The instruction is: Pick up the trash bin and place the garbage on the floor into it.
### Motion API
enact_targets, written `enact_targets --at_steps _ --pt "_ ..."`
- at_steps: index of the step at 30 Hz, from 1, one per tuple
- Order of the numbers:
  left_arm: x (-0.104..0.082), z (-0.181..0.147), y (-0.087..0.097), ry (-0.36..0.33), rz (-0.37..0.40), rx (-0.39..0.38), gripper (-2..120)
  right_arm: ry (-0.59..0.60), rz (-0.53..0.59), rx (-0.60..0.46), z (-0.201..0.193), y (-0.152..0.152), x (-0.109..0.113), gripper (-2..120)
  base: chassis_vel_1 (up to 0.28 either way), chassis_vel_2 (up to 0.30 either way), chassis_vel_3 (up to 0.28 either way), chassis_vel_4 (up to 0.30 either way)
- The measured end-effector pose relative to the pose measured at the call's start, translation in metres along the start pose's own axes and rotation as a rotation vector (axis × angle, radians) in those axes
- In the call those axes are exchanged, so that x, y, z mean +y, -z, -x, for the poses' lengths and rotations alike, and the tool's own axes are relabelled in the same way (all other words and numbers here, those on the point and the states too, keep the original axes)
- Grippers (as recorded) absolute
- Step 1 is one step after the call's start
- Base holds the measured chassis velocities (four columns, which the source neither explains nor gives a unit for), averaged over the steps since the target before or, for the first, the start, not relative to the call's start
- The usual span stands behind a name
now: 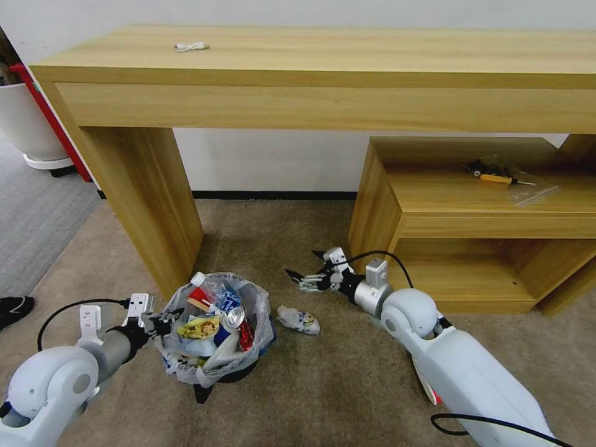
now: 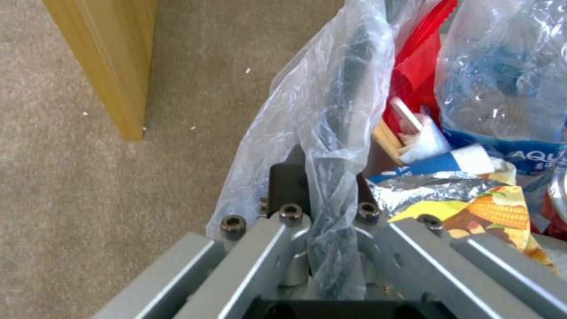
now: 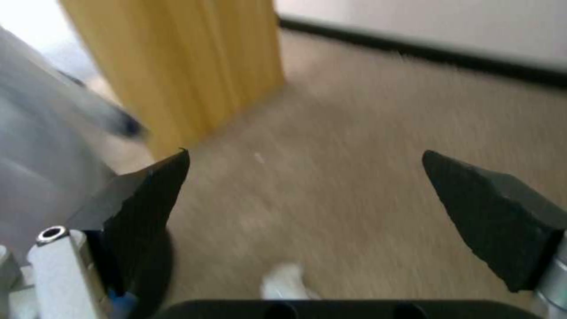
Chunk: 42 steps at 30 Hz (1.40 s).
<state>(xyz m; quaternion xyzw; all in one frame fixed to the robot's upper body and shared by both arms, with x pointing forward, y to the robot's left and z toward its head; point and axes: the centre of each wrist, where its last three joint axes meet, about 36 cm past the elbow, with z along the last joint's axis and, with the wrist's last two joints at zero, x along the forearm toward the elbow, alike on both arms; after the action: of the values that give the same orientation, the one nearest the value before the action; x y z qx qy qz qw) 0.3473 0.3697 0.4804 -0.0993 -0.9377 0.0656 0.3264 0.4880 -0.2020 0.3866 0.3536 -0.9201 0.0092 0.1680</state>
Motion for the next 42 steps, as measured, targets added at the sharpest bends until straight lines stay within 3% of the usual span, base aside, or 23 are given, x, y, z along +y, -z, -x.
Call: enact_targets --at_steps 2,4,6,10,18,31,35,37,39,42 --pt "0.003 -0.002 0.004 0.009 0.008 -0.008 0 -0.037 0.051 0.066 0.026 -0.043 -0.001 100 0.0 0.0 0.0 0.0" --pt "0.004 -0.003 0.005 0.012 0.009 -0.009 0 -0.038 0.062 0.076 0.03 -0.05 0.001 100 0.0 0.0 0.0 0.0" --pt "0.01 -0.004 0.007 0.027 0.008 -0.015 0 -0.038 0.104 0.121 0.047 -0.077 0.013 100 0.0 0.0 0.0 0.0" --pt "0.023 -0.005 0.009 0.049 0.01 -0.011 0 -0.052 0.103 0.188 0.065 -0.108 0.023 100 0.0 0.0 0.0 0.0" --pt "0.039 -0.009 0.011 0.067 0.013 -0.006 0 -0.108 0.115 0.303 0.09 -0.143 0.021 100 0.0 0.0 0.0 0.0" --pt "0.035 -0.009 0.011 0.05 0.012 -0.009 0 -0.121 0.133 0.362 0.109 -0.162 0.019 100 0.0 0.0 0.0 0.0" --pt "0.033 -0.009 0.012 0.046 0.014 -0.012 0 -0.115 0.129 0.36 0.112 -0.164 0.019 92 0.0 0.0 0.0 0.0" --pt "0.033 -0.009 0.011 0.044 0.015 -0.012 0 -0.113 0.123 0.359 0.112 -0.165 0.019 79 0.0 0.0 0.0 0.0" --pt "0.032 -0.009 0.011 0.043 0.014 -0.012 0 -0.112 0.12 0.359 0.112 -0.165 0.019 77 0.0 0.0 0.0 0.0" --pt "0.031 -0.008 0.01 0.04 0.01 -0.012 0 -0.113 0.107 0.359 0.111 -0.166 0.02 62 0.0 0.0 0.0 0.0"
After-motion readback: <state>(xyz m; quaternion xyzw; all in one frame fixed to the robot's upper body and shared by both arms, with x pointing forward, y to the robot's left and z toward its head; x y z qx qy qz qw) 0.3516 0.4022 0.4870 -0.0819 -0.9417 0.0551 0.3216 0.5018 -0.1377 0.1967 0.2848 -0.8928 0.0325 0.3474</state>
